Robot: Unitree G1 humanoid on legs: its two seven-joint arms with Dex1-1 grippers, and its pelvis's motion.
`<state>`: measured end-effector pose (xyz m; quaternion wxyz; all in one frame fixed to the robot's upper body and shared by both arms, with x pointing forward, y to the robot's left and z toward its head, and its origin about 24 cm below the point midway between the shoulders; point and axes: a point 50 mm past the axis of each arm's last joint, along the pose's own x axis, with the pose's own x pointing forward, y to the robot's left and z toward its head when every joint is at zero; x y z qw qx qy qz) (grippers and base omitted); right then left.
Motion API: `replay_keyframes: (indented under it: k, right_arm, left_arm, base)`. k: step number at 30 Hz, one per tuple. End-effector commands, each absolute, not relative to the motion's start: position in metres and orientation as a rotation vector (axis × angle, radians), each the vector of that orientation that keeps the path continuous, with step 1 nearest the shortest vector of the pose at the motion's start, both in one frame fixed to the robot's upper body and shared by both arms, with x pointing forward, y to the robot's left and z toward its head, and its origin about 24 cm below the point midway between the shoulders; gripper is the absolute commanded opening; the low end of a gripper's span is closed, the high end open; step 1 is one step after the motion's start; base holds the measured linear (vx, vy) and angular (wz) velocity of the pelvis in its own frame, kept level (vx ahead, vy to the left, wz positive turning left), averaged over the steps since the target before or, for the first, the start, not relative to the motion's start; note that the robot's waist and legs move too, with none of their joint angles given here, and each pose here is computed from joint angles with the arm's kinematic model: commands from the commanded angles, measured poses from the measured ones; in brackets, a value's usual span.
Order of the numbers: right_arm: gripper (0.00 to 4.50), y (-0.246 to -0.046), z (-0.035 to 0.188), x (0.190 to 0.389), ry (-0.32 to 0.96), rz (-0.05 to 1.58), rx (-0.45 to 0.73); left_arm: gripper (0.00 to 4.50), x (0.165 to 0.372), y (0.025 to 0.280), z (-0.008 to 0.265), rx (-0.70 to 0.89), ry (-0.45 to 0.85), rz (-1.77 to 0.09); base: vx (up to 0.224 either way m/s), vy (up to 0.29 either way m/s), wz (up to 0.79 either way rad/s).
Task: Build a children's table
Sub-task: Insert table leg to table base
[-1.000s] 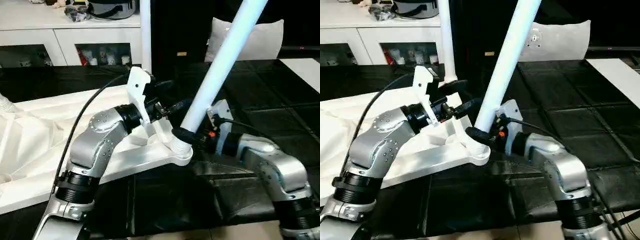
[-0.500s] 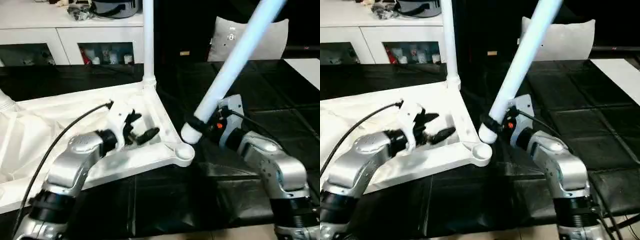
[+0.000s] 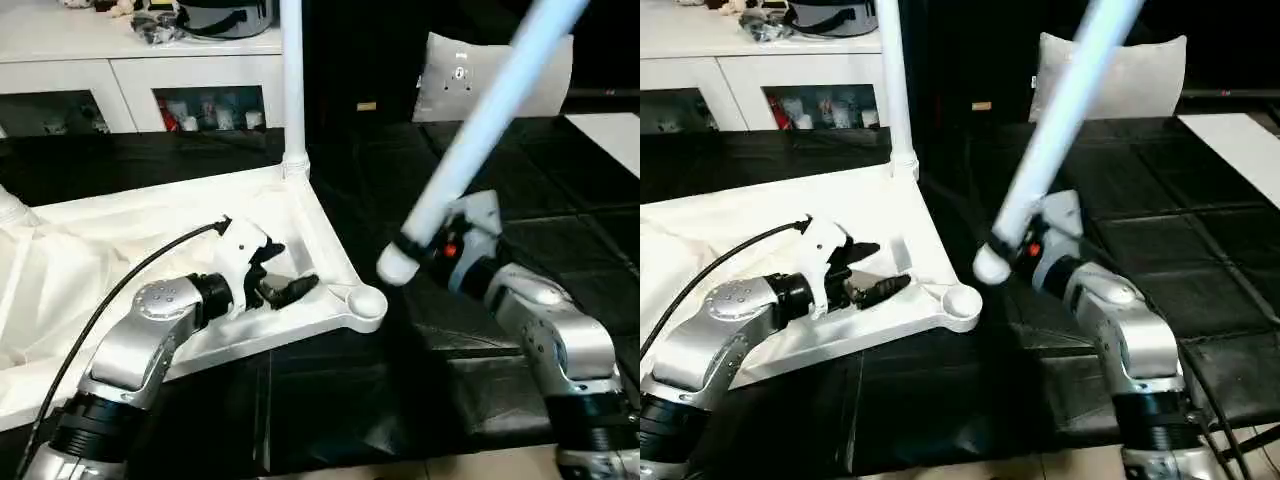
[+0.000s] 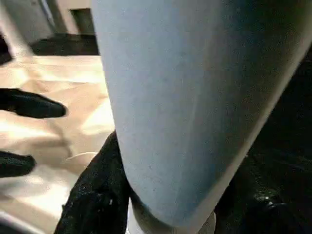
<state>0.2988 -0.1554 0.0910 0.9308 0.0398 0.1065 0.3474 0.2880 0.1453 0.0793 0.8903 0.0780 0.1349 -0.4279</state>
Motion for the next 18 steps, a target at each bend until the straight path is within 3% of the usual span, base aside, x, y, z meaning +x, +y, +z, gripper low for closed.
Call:
replay_keyframes:
  k: [1, 8, 18]
  right_arm:
    - [1.89, -0.155, 0.093, 0.296, 0.235, 0.741, 0.114]
    - [1.89, -0.150, 0.105, 0.294, 0.223, 0.865, 0.119]
    - [1.89, -0.141, 0.103, 0.294, 0.237, 0.956, 0.072]
  left_arm:
    - [4.28, 0.285, 0.144, 0.079, 0.175, 0.297, -0.944]
    - [3.88, 0.269, 0.137, 0.073, 0.149, 0.394, -1.116]
    - [3.07, 0.267, 0.133, 0.062, 0.209, 0.473, -1.132]
  base:
    - [0.000, 0.000, 0.00]
    - [0.000, 0.000, 0.00]
    - [0.000, 0.000, 0.00]
